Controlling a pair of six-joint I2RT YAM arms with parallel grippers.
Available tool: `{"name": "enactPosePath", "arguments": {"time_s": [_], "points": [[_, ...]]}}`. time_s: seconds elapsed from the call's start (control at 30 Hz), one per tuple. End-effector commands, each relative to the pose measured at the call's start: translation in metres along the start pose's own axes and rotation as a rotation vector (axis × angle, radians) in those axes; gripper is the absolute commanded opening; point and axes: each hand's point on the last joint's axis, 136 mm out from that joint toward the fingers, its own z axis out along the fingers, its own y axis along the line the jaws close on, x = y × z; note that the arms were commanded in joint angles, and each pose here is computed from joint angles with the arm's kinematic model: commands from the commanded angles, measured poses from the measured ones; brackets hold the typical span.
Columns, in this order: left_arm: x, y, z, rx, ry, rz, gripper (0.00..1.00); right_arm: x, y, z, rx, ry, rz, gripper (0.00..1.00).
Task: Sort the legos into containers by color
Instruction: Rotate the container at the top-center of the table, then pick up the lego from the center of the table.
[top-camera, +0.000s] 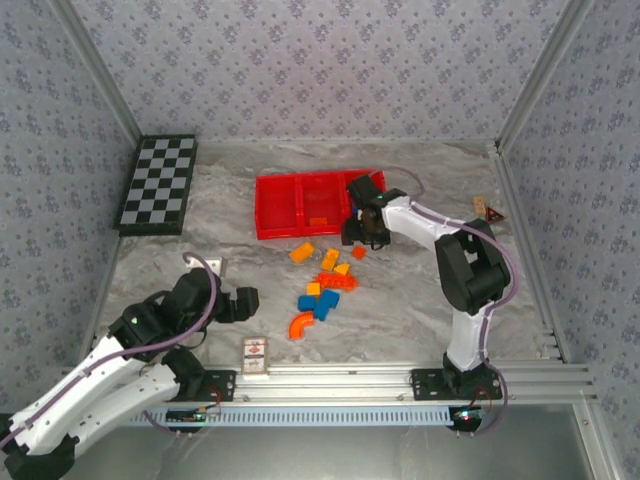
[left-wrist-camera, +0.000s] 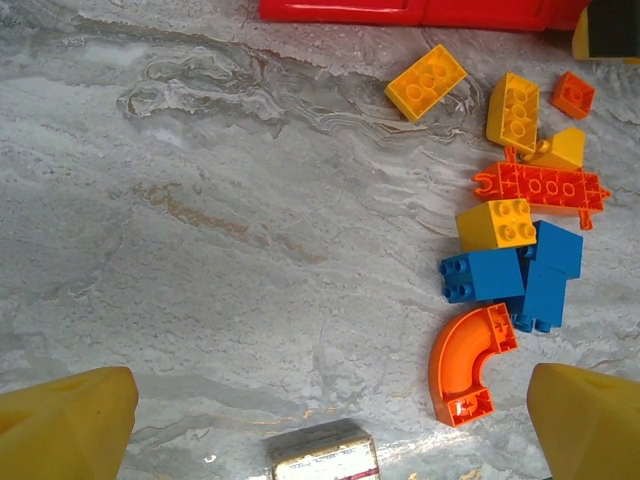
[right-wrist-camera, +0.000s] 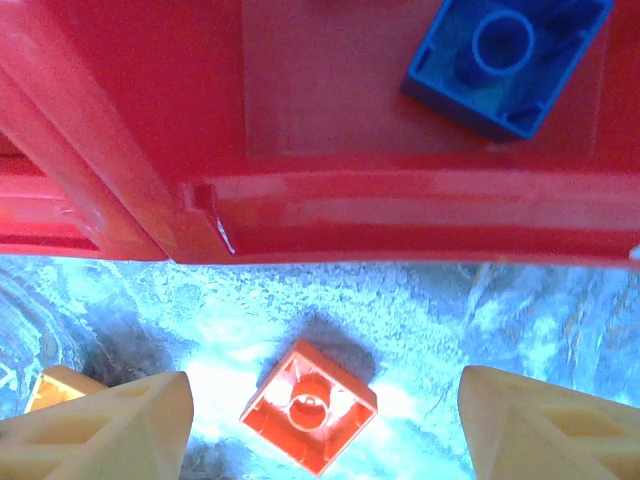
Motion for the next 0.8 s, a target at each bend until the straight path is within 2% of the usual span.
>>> {"name": "enactPosePath", "arguments": {"time_s": [0.0, 0.13, 0.27, 0.5, 0.77], "points": [[-0.008, -0.003, -0.006, 0.002, -0.02, 0.004, 1.0, 0.023, -0.024, 0.004, 0.185, 0.077, 0.152, 0.73], [-0.008, -0.003, -0.007, 0.005, -0.022, 0.004, 1.0, 0.031, -0.006, 0.011, 0.141, 0.013, 0.283, 0.74], [-0.007, -0.005, -0.008, 0.019, -0.021, 0.004, 1.0, 0.033, 0.0, 0.015, 0.177, 0.0, 0.343, 0.74], [-0.008, -0.005, -0.008, 0.026, -0.031, 0.002, 1.0, 0.022, -0.011, 0.008, 0.232, -0.105, 0.483, 0.7], [-0.007, -0.006, -0.008, 0.029, -0.029, 0.004, 1.0, 0.021, -0.01, 0.026, 0.205, -0.085, 0.526, 0.66]]}}
